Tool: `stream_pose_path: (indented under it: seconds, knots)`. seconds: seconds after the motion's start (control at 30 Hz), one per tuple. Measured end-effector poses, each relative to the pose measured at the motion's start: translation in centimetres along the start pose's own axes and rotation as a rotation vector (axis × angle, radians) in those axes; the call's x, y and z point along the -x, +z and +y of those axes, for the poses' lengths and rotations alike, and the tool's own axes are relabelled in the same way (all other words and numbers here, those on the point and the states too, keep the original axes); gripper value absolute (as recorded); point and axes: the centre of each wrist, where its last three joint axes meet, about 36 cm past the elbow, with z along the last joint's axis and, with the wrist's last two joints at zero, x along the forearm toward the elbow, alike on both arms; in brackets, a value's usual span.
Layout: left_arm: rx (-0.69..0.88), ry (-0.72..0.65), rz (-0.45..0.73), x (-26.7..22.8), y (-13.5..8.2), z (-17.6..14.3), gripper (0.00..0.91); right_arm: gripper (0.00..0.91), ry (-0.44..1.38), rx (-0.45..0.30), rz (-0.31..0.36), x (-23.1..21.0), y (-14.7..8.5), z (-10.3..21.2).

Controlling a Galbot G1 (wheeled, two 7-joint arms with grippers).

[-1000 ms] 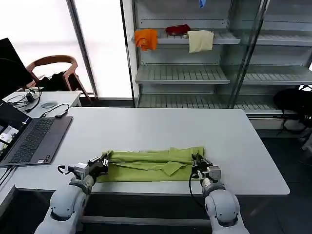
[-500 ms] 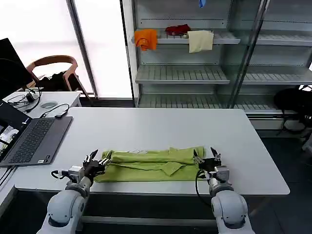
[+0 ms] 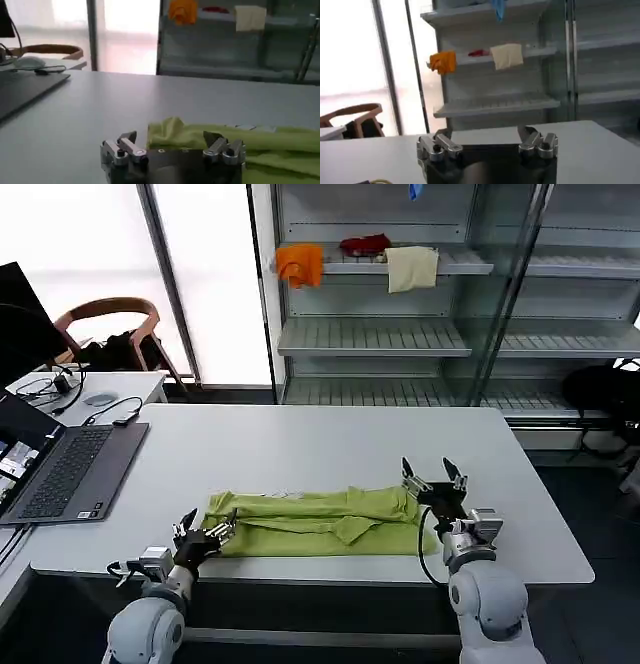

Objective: Fold and organize the clothes.

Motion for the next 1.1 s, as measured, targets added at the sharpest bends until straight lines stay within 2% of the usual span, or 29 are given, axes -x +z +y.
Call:
stream_pose_path:
  seconds: [0.07,0.1,0.13,0.27,0.73,1.1]
  knots:
    - [-0.011,-0.005,0.004,0.1,0.2,0.0,0.645,0.907,-0.002,0.001,-0.005,-0.1,-0.1,-0.1]
    - [-0.016,-0.005,0.004,0.2,0.3,-0.1,0.413,0.907,-0.002,0.002,-0.007,-0.2,-0.1,-0.1]
    - [-0.021,-0.009,0.005,0.3,0.4,-0.1,0.282,0.907,-0.003,0.002,-0.008,-0.2,-0.1,-0.1]
    - [-0.036,-0.015,0.012,0.8,0.9,-0.3,0.03,0.907,-0.004,0.005,-0.009,-0.3,0.0,-0.1]
    - [-0.081,-0.002,0.027,1.6,1.0,-1.0,0.0,0.907,-0.003,-0.006,0.004,-0.1,0.9,-0.5]
    - [-0.055,-0.005,0.001,2.0,0.8,-1.0,0.0,0.907,0.006,-0.011,0.0,0.0,0.9,-0.8]
